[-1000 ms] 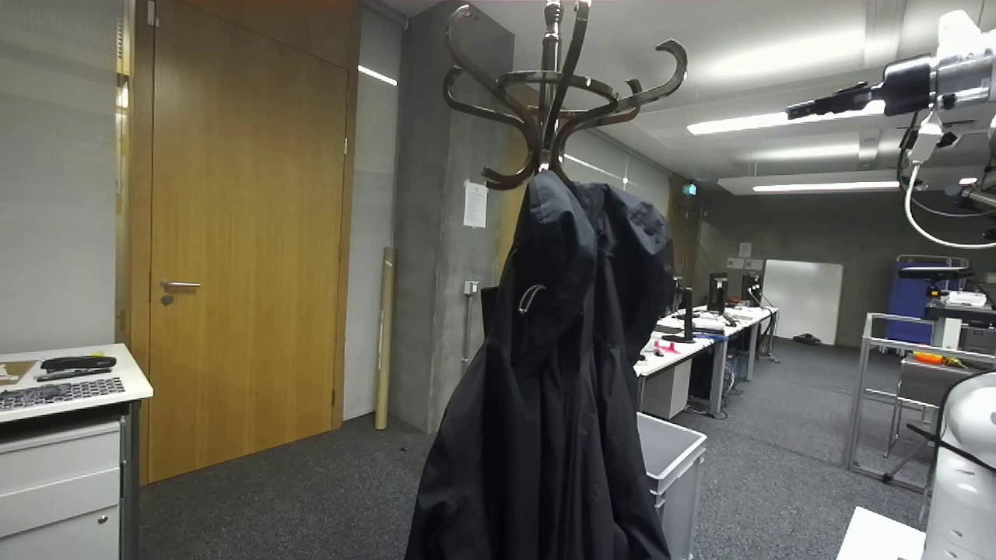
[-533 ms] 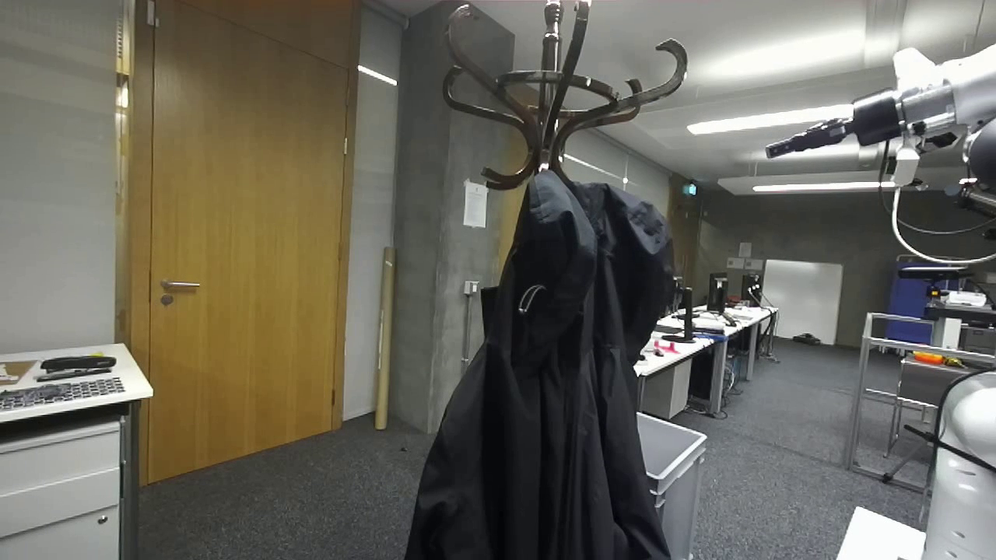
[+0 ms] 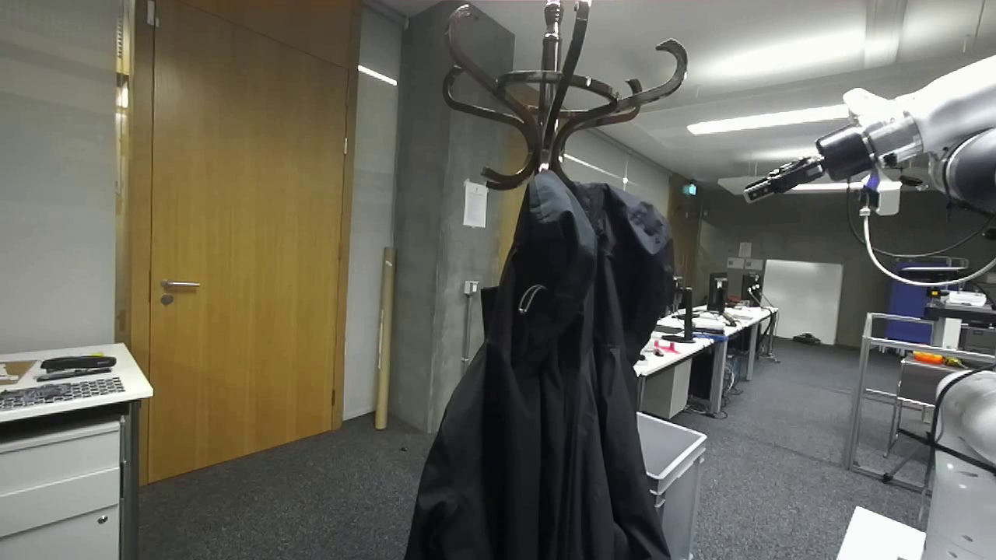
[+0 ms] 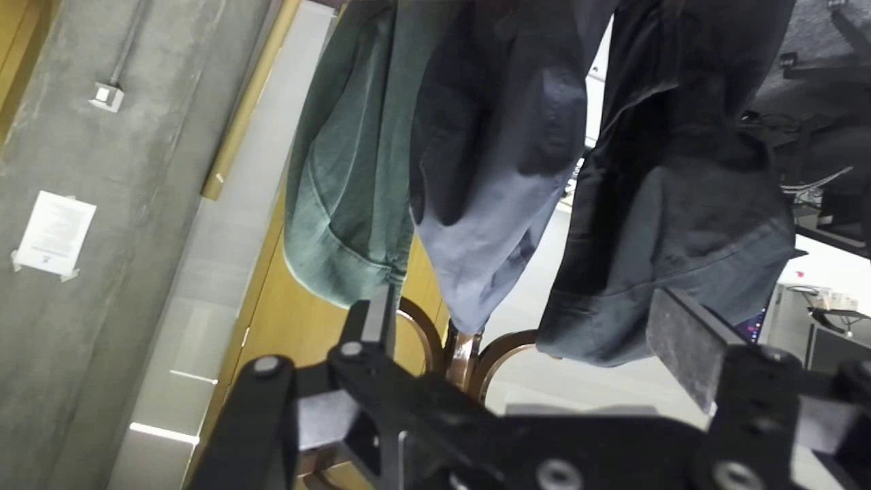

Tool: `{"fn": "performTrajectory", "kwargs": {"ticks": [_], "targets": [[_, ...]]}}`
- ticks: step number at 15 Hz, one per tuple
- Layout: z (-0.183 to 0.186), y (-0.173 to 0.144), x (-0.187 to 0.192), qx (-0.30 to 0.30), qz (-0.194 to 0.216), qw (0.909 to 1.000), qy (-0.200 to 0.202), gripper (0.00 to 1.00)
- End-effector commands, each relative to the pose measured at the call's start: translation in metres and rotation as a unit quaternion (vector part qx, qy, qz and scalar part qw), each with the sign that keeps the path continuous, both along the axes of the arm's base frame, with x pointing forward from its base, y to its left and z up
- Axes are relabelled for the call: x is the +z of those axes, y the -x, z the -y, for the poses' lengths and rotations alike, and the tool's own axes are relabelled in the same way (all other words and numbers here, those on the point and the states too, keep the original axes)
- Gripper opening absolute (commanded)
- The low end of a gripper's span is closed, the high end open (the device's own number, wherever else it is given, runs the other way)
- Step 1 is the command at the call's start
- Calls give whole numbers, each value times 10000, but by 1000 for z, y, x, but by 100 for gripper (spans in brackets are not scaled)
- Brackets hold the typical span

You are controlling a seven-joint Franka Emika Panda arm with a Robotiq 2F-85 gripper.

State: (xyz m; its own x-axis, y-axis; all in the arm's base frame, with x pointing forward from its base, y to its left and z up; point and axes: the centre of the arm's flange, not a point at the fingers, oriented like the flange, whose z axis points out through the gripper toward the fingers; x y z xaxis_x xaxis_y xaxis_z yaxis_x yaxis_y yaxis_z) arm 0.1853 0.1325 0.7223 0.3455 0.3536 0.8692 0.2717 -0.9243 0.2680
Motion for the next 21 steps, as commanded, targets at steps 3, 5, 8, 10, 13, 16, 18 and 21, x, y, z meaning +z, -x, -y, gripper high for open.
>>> {"fn": "performTrajectory", "kwargs": {"ticks": [3,5,8,10,13,16,18,21], "targets": [[-3,-6,-7,40,-112,9999,17,100],[-3,-6,-6,41,-107,9999,18,100],[-4,-14,-8,52,-72,9999,-88,100],[-5,-23,-10,63,-80,9998,-143,100],[-6,-36,-12,177,-55,9996,-215,100],[-5,-54,-12,317,108,9988,-366,100],[-4,-65,-13,379,172,9980,-469,100],[-2,-82,-16,447,150,9970,-613,100]]}}
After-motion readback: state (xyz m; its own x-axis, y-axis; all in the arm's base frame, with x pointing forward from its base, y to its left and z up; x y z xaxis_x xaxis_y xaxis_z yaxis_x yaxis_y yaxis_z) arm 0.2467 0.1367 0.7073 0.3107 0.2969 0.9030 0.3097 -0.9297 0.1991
